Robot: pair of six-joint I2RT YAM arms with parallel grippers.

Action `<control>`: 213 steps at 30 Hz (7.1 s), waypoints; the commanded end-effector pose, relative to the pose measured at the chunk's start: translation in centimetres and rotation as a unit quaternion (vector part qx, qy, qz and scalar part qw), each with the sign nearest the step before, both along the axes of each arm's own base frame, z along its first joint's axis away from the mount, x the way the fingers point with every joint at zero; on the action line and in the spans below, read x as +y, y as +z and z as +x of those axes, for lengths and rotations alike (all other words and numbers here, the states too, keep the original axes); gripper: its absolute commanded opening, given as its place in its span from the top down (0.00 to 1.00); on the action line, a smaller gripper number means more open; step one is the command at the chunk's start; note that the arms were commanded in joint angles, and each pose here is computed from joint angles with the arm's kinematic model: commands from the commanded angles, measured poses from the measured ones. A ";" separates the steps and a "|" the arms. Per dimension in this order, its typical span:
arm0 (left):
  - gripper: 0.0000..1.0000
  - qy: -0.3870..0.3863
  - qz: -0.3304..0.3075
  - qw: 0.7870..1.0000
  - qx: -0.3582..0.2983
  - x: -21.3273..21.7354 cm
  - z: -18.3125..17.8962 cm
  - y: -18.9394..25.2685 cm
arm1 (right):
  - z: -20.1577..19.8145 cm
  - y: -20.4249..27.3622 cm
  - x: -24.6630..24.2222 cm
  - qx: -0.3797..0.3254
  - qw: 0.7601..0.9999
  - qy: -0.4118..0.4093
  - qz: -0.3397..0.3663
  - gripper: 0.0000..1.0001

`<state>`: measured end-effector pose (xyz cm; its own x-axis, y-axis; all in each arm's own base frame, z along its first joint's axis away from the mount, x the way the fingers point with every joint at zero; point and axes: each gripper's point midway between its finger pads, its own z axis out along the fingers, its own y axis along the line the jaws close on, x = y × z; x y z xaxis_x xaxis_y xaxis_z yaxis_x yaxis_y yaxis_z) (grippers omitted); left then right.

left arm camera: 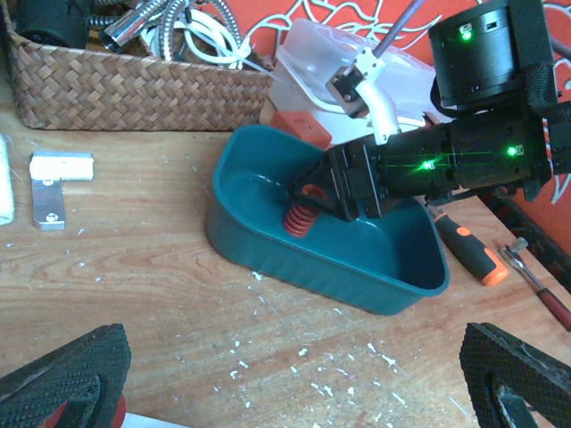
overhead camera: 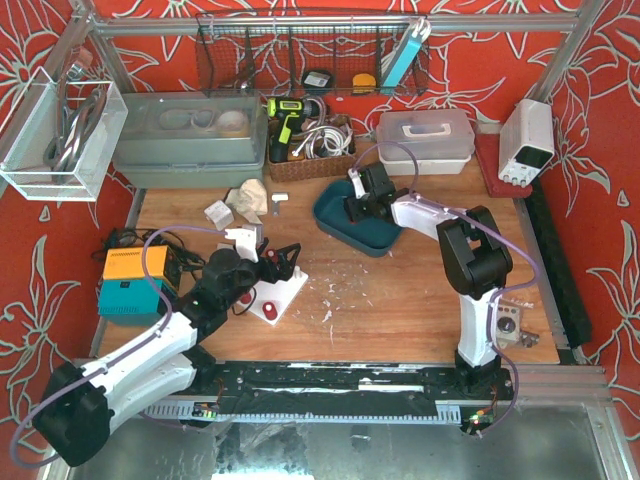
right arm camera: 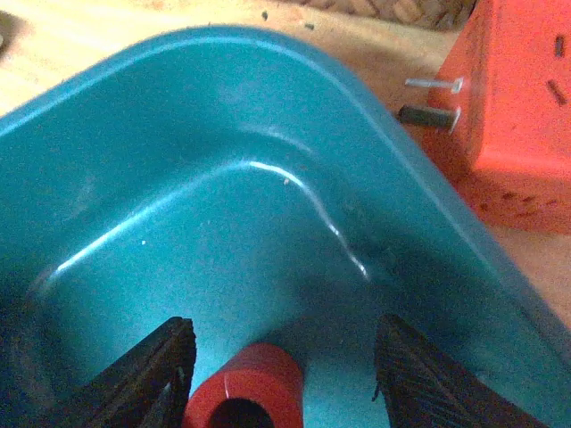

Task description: Install the large spring

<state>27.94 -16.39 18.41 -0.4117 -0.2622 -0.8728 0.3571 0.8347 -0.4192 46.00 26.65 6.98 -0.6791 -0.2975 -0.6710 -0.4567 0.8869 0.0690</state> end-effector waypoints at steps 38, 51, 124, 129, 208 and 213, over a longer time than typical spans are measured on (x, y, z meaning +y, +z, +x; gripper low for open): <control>0.00 0.024 -0.008 0.999 -0.027 0.9 -0.4 1.1 | -2.7 5.9 -2.6 -0.051 0.998 0.026 -0.038 1.00; 0.20 -0.116 0.025 0.992 -0.053 -4.4 -0.8 0.5 | -15.5 14.6 0.2 -0.042 0.979 0.170 0.103 1.00; 0.43 -0.220 0.164 0.914 -0.299 -9.9 -6.0 1.8 | -27.9 14.4 5.6 0.038 0.947 0.262 0.181 1.00; 0.44 -0.253 0.162 0.902 -0.311 -10.6 -7.0 1.8 | -28.0 14.7 6.3 0.042 0.941 0.265 0.206 1.00; 1.00 -0.273 0.473 0.672 -0.500 -11.9 -6.8 -0.8 | -28.4 7.4 3.2 0.227 0.917 0.327 -0.023 0.52; 1.00 -0.276 0.473 0.670 -0.502 -12.0 -6.9 -1.0 | -28.2 7.2 3.5 0.229 0.916 0.328 -0.019 0.54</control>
<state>21.27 -28.02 14.95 0.6539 0.5959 -0.4662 0.4917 0.1336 0.8604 18.22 30.47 15.05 -0.5438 -0.7457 -0.3851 -0.8342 0.4297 0.3457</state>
